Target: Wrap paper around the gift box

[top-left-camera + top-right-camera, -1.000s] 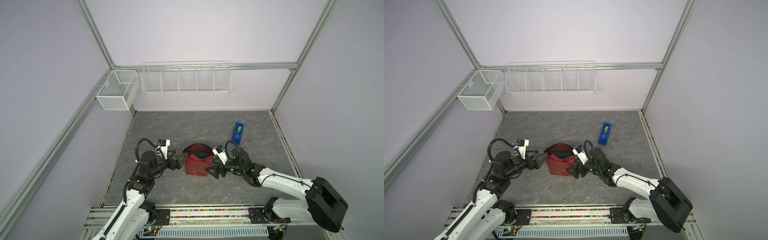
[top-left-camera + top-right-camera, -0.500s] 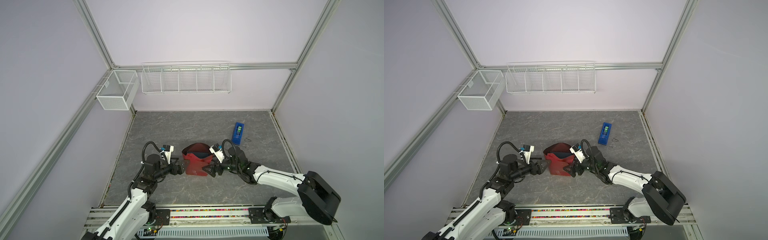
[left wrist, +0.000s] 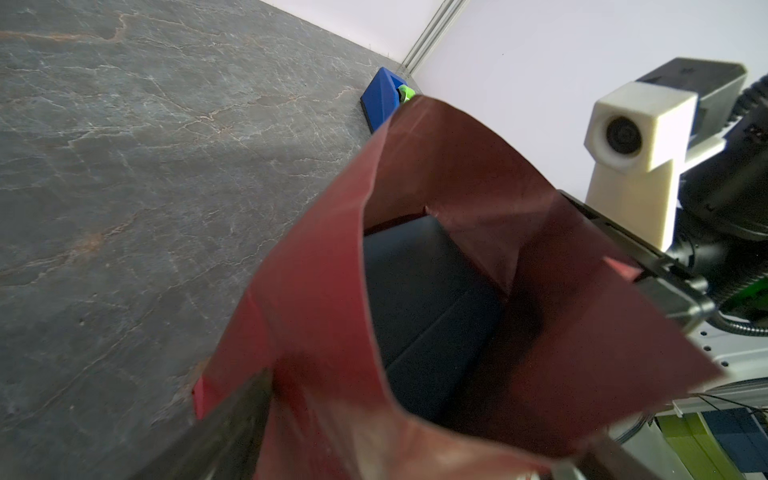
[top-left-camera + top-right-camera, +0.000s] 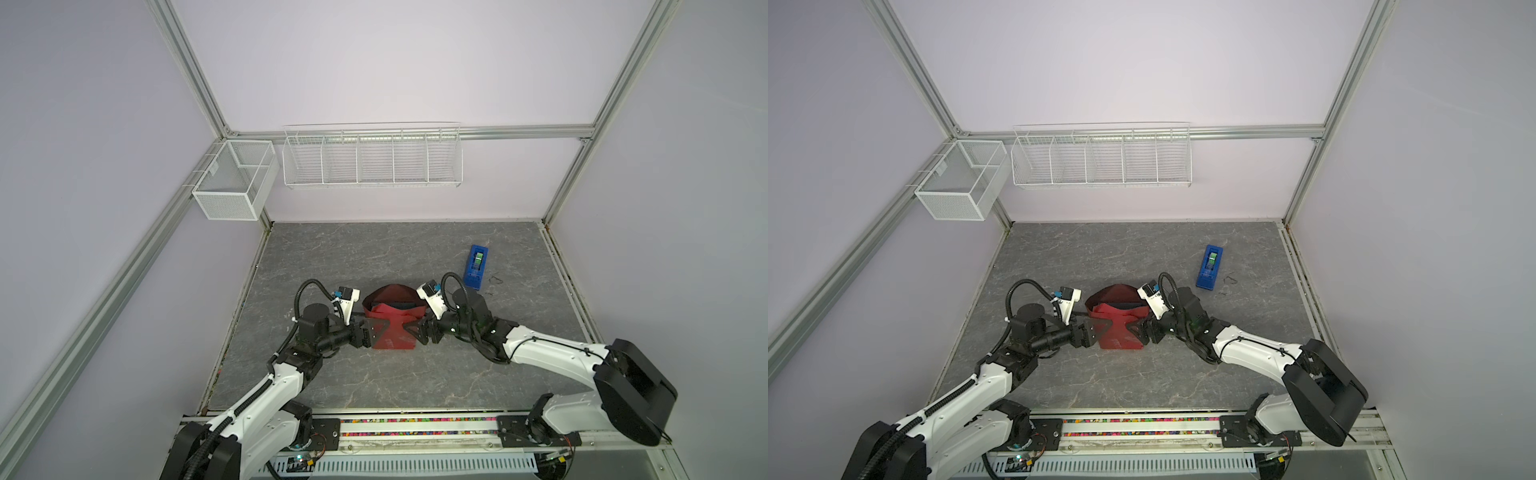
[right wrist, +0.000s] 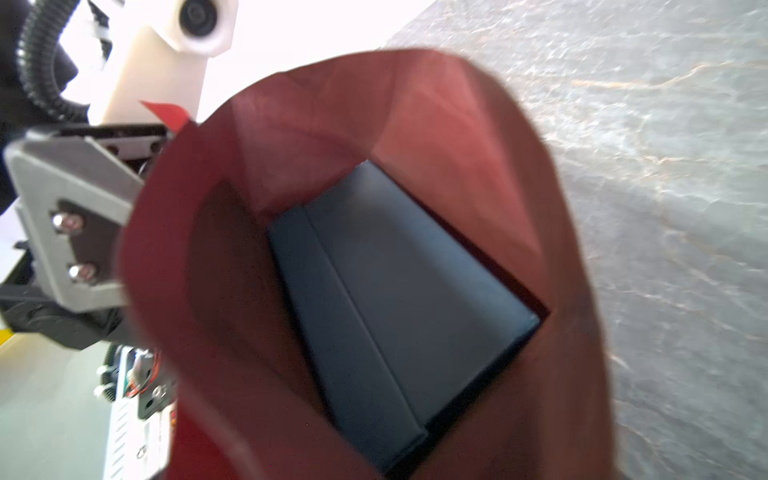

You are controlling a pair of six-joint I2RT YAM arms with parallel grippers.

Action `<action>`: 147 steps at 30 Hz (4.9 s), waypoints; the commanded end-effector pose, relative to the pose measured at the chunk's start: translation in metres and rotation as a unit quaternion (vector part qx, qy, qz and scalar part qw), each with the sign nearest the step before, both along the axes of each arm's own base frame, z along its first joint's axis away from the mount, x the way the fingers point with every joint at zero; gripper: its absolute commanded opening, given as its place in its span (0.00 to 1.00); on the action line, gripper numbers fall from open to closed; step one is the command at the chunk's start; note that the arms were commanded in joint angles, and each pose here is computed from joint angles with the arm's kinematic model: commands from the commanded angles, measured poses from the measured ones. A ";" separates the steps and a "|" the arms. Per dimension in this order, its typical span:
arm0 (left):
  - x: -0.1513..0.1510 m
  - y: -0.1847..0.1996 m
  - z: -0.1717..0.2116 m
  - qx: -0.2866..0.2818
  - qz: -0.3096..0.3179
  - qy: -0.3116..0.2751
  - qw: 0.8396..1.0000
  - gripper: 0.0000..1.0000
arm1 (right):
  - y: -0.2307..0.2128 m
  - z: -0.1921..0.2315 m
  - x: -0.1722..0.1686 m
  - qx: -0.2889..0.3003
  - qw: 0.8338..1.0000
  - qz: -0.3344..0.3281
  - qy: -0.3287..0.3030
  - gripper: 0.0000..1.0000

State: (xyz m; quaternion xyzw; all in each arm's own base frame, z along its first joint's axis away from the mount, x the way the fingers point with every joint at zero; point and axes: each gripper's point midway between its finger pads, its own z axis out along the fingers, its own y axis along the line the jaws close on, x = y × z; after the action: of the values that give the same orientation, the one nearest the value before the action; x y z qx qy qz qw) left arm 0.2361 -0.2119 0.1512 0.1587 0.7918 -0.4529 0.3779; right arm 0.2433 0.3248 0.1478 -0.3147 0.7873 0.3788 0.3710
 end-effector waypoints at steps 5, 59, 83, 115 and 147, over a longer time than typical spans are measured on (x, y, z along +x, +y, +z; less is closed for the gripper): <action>0.018 -0.015 0.028 -0.010 -0.012 -0.058 0.998 0.90 | -0.008 0.011 0.018 -0.014 0.998 -0.052 -0.028 0.76; 0.064 -0.023 -0.013 0.100 0.130 -0.020 0.986 0.48 | -0.030 -0.034 0.050 -0.111 0.949 -0.295 0.020 0.44; 0.083 -0.024 0.013 0.154 0.198 -0.039 0.967 0.12 | -0.015 0.006 0.069 -0.144 0.939 -0.309 -0.050 0.07; 0.099 -0.020 -0.023 0.178 0.234 -0.019 0.956 0.05 | -0.027 0.075 0.082 -0.137 0.942 -0.297 -0.077 0.60; 0.088 -0.004 0.056 0.144 0.253 -0.071 0.954 0.38 | 0.015 -0.036 0.083 -0.184 0.952 -0.243 0.015 0.27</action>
State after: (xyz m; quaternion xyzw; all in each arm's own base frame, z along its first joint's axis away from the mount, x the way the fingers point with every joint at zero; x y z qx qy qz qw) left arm 0.3243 -0.2233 0.1794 0.0443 0.8447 -0.2200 0.4860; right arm 0.3361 0.3506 0.1509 -0.1640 0.8782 0.1541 0.4220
